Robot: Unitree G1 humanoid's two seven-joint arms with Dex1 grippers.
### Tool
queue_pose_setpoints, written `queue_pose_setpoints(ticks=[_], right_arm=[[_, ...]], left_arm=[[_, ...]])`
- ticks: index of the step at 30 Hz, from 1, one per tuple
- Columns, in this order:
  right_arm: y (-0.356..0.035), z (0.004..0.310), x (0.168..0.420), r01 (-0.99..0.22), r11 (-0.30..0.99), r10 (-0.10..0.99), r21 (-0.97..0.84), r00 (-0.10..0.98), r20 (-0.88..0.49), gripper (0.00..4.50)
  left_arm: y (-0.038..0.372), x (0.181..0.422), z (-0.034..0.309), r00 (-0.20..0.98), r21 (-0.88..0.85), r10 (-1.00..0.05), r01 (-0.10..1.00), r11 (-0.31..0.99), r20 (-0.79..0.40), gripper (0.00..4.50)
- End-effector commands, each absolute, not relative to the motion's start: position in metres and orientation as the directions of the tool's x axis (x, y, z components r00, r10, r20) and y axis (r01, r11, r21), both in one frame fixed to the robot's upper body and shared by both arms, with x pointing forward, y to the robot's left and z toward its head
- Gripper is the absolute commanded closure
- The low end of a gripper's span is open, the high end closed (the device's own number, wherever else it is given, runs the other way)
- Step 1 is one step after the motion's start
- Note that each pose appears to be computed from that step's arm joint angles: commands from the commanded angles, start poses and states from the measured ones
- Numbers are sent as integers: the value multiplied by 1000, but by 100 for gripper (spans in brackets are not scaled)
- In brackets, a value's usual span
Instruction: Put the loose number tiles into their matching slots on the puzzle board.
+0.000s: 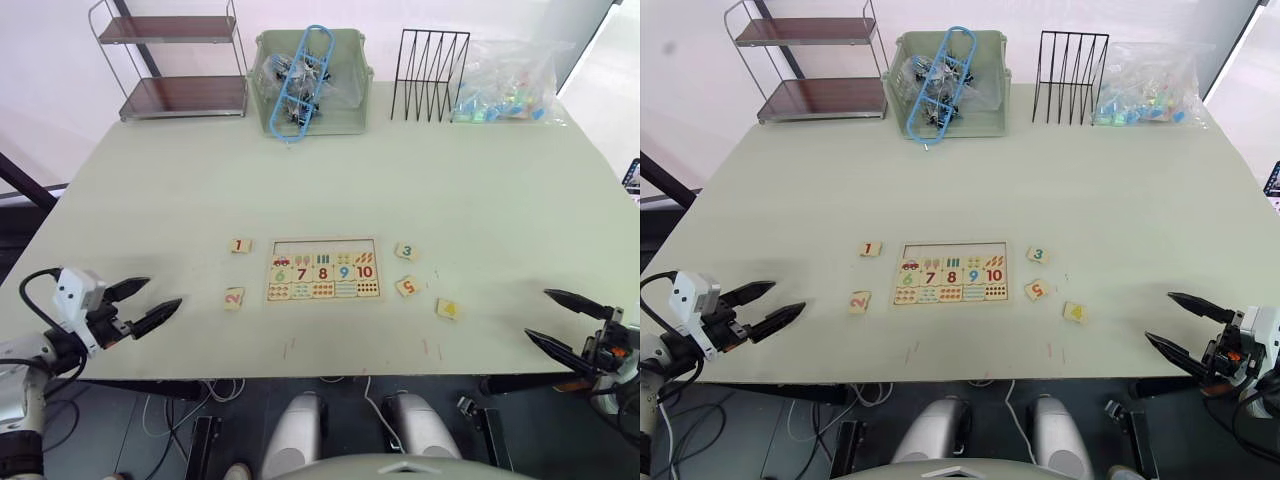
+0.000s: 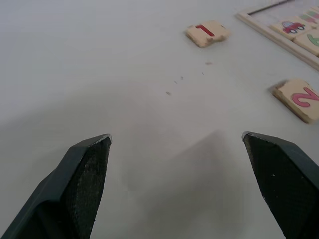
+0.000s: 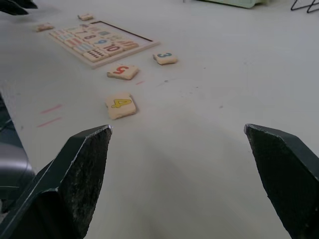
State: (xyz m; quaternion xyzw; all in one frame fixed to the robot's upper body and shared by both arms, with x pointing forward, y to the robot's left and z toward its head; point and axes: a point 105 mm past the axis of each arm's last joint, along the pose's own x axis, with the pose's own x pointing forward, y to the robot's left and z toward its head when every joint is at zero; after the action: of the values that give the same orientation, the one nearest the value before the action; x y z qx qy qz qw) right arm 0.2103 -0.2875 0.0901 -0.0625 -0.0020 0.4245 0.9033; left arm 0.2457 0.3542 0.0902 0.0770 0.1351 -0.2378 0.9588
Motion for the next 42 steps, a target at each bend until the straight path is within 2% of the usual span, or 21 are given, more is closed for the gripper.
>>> queue_pose_setpoints(ticks=[1, 4, 8, 12, 16, 24, 28, 34, 42], right_arm=[[-285, 106, 208, -790, 599, 797, -130, 604, 2, 3], [-277, 109, 206, -821, 558, 828, -122, 560, 16, 3], [-265, 115, 209, -846, 516, 856, -135, 514, 53, 3], [-260, 117, 210, -861, 488, 872, -141, 485, 59, 3], [-258, 120, 212, -870, 470, 883, -150, 466, 60, 3], [-258, 126, 213, -877, 452, 892, -162, 449, 58, 3], [-260, 128, 212, -877, 451, 892, -166, 448, 57, 3], [-263, 131, 213, -863, 469, 883, -186, 465, 66, 3], [-264, 132, 215, -851, 478, 877, -215, 475, 72, 3]], left_arm=[[351, 245, 119, 895, 129, -404, 430, 893, -188, 0], [342, 244, 126, 908, 108, -388, 406, 907, -158, 0], [329, 253, 137, 953, 89, -277, 288, 953, -122, 0], [304, 261, 141, 964, 7, -253, 254, 967, -86, 0], [268, 270, 134, 968, -44, -230, 227, 973, -100, 0], [235, 292, 129, 983, -52, -129, 123, 991, -127, 0], [226, 300, 124, 987, -61, -56, 47, 997, -149, 0], [222, 312, 115, 980, 11, 48, -47, 999, -193, 0], [219, 326, 107, 969, 42, 73, -65, 997, -236, 0]])
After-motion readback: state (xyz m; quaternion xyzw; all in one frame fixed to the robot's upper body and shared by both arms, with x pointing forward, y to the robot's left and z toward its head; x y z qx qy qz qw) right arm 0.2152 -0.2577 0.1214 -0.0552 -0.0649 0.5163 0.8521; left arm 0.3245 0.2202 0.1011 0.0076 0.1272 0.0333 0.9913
